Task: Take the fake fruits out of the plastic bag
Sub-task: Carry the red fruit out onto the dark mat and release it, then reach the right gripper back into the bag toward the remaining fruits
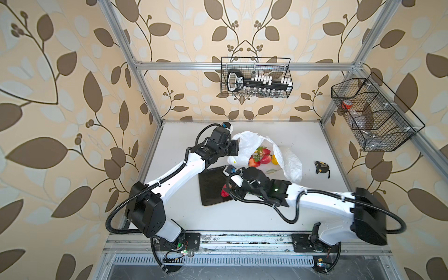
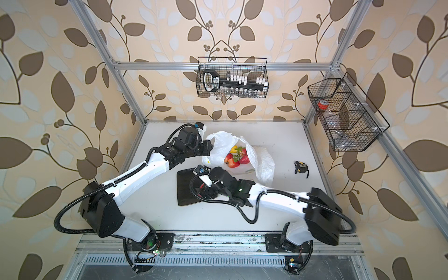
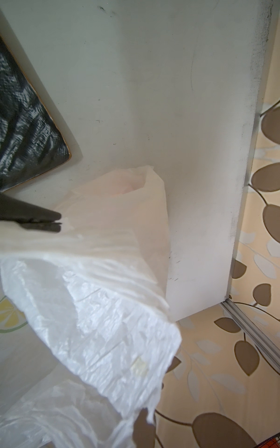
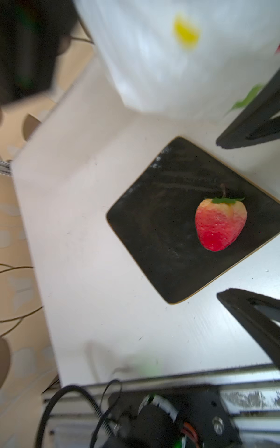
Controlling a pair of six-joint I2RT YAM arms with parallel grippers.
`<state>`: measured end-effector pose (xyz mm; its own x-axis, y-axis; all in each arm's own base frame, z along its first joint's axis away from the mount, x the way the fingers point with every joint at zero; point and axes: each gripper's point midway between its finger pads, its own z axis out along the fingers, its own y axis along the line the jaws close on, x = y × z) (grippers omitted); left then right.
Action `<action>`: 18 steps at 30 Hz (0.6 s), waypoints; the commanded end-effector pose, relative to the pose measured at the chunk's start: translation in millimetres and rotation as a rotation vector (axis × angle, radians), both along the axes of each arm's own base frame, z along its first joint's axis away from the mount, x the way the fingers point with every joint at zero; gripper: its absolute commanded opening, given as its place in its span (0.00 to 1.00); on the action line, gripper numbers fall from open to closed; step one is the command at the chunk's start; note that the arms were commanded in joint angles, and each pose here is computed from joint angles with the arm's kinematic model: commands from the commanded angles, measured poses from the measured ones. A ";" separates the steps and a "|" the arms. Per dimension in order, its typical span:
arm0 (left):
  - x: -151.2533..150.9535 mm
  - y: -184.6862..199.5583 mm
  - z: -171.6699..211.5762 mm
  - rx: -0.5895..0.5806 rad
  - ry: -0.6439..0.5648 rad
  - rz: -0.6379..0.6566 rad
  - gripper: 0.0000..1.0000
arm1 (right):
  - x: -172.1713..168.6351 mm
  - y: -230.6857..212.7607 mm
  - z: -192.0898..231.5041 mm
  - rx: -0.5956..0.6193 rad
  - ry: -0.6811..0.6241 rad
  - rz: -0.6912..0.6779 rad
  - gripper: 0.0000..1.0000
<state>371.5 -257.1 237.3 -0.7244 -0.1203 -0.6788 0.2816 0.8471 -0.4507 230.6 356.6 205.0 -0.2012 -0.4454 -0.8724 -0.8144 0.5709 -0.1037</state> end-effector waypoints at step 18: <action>-32.2 -4.1 20.5 -0.082 -0.018 -0.053 0.00 | 86.7 -158.7 -35.8 0.347 0.480 -1.080 0.69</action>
